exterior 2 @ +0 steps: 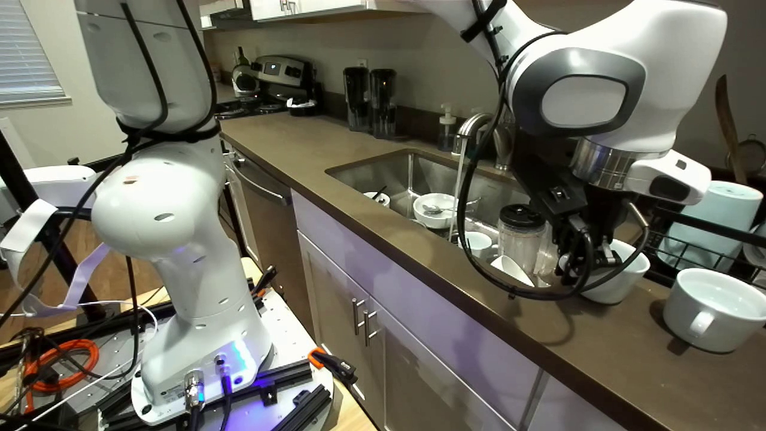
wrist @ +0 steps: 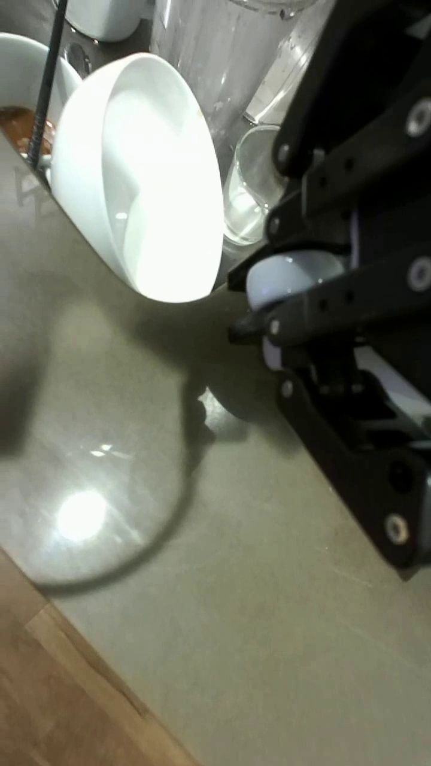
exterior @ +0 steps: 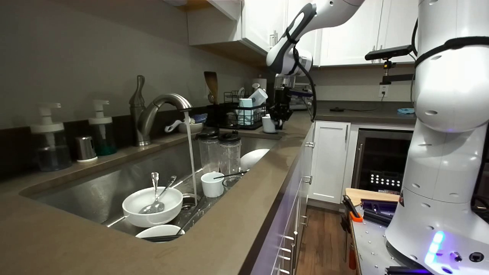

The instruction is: Move the mug from the left side of the sink, put some water in it, then put it on the right side of the sink

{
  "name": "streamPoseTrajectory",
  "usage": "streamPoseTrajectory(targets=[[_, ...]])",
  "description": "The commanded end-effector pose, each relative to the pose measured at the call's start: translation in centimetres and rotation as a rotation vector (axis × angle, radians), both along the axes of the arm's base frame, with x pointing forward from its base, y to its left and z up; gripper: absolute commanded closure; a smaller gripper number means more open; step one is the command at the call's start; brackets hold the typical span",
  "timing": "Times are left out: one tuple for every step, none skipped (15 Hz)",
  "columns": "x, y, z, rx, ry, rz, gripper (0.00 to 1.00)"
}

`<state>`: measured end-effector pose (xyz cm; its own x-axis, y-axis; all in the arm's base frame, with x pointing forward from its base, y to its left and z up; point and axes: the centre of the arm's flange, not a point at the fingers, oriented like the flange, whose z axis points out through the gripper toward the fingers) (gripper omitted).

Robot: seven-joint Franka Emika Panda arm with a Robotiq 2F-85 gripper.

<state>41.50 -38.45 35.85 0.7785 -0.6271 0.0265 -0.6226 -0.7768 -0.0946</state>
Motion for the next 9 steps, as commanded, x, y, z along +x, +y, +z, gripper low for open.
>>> streamPoseTrajectory(targets=[[-0.9,1.3,0.9,0.027,0.014,0.011,0.56],[-1.0,1.5,0.9,0.033,0.018,0.013,0.58],[-1.1,1.7,1.1,0.034,0.023,0.013,0.49],[-1.1,1.8,1.2,0.033,0.025,0.014,0.45],[-1.2,2.0,1.4,0.035,0.027,0.016,0.36],[-1.3,2.3,1.6,0.030,0.028,0.017,0.30],[-1.4,2.6,1.9,0.026,0.030,0.020,0.23],[-1.5,3.0,2.3,0.019,0.034,0.023,0.17],[-1.6,3.4,2.5,0.009,0.037,0.026,0.10]])
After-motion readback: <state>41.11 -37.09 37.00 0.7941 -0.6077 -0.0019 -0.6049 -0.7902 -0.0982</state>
